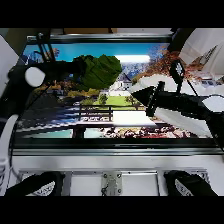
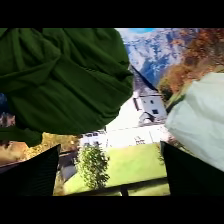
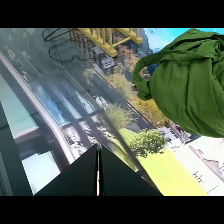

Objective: Fold the clothes and pants, and hang the long-sleeved shirts on hangers.

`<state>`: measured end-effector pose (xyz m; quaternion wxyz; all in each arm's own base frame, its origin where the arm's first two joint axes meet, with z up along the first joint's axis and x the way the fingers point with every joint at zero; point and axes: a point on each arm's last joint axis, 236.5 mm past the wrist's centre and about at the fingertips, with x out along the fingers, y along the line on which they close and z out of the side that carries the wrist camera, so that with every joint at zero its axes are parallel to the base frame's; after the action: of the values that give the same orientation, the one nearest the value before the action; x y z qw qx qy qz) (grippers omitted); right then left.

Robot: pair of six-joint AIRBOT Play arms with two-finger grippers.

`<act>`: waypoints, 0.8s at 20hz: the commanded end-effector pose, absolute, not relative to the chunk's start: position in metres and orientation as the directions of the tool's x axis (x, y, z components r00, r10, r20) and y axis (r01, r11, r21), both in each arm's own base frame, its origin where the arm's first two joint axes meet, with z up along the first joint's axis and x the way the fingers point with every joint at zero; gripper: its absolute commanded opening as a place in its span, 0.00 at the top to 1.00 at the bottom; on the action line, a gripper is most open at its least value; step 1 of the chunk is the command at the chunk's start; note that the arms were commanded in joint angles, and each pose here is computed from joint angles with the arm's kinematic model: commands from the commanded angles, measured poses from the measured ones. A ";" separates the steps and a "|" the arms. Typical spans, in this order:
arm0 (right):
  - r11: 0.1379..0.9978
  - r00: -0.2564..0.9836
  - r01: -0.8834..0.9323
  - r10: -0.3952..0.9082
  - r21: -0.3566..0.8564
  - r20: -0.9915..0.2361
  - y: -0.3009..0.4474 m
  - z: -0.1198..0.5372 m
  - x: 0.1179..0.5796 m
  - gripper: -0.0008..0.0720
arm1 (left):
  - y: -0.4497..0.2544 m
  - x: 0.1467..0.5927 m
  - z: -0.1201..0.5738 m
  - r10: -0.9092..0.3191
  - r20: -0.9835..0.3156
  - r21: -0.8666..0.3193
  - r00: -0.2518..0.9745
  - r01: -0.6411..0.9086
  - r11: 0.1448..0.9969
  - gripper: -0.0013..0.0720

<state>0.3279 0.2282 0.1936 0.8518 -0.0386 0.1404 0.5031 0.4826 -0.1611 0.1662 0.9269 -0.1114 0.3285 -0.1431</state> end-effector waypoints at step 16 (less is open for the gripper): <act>0.490 0.453 -0.868 0.847 0.077 -0.278 0.228 0.193 0.328 0.97 | -0.208 0.608 -0.089 -0.387 -0.804 -0.426 0.452 0.018 0.905 0.57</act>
<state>0.3278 0.2282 0.1934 0.8518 -0.0386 0.1406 0.5031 0.6088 -0.2050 -0.0798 0.8420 -0.1760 0.4955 -0.1207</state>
